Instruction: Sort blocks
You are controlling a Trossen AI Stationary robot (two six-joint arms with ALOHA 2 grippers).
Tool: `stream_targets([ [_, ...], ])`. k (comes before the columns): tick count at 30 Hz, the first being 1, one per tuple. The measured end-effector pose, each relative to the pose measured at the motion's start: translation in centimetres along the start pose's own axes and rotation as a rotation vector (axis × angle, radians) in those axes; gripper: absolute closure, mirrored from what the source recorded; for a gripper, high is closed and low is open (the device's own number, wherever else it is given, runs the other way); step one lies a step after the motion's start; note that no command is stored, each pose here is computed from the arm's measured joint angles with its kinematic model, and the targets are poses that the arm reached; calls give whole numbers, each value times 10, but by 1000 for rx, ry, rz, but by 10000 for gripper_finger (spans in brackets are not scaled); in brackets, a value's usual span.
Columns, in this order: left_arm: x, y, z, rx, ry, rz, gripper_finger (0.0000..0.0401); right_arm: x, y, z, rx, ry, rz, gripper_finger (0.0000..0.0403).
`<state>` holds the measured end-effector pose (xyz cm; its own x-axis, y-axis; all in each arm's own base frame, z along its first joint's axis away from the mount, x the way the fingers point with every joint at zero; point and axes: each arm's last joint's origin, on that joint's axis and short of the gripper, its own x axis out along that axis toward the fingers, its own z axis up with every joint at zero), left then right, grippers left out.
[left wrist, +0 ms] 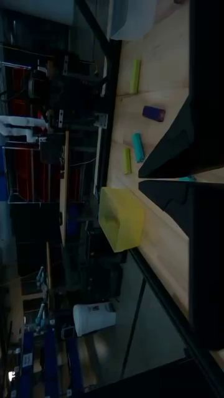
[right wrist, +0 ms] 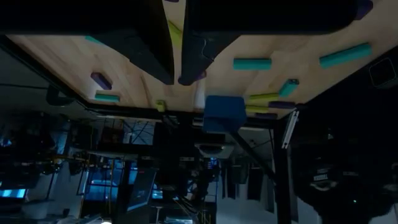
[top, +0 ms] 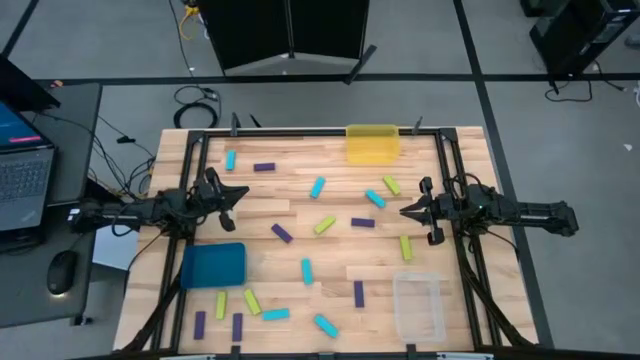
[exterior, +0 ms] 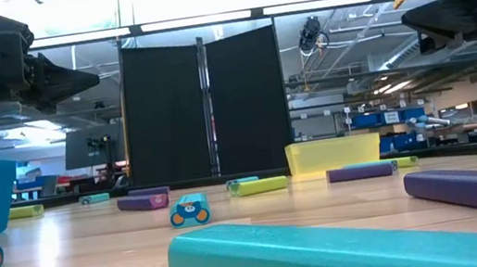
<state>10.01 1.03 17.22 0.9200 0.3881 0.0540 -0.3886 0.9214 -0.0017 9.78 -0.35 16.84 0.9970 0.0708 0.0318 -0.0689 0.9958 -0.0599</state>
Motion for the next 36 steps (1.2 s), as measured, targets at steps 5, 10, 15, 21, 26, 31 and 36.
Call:
stream_targets([
  [5, 0, 0, 0, 0, 0, 0, 375, 0, 0, 0, 0, 0, 0, 359],
  [10, 0, 0, 0, 0, 0, 0, 375, 0, 0, 0, 0, 0, 0, 359],
  [15, 0, 0, 0, 0, 0, 0, 375, 0, 0, 0, 0, 0, 0, 359],
  [21, 0, 0, 0, 0, 0, 0, 375, 0, 0, 0, 0, 0, -1, 359],
  [26, 0, 0, 0, -2, 0, 0, 375, 0, 0, 0, 0, 0, 0, 359],
  [31, 0, 0, 8, -104, -81, -1, 375, 0, 0, 0, 0, 0, 0, 359],
  [36, -1, 1, 16, -279, -158, -14, 375, 0, 0, 0, 0, 1, 0, 359],
])
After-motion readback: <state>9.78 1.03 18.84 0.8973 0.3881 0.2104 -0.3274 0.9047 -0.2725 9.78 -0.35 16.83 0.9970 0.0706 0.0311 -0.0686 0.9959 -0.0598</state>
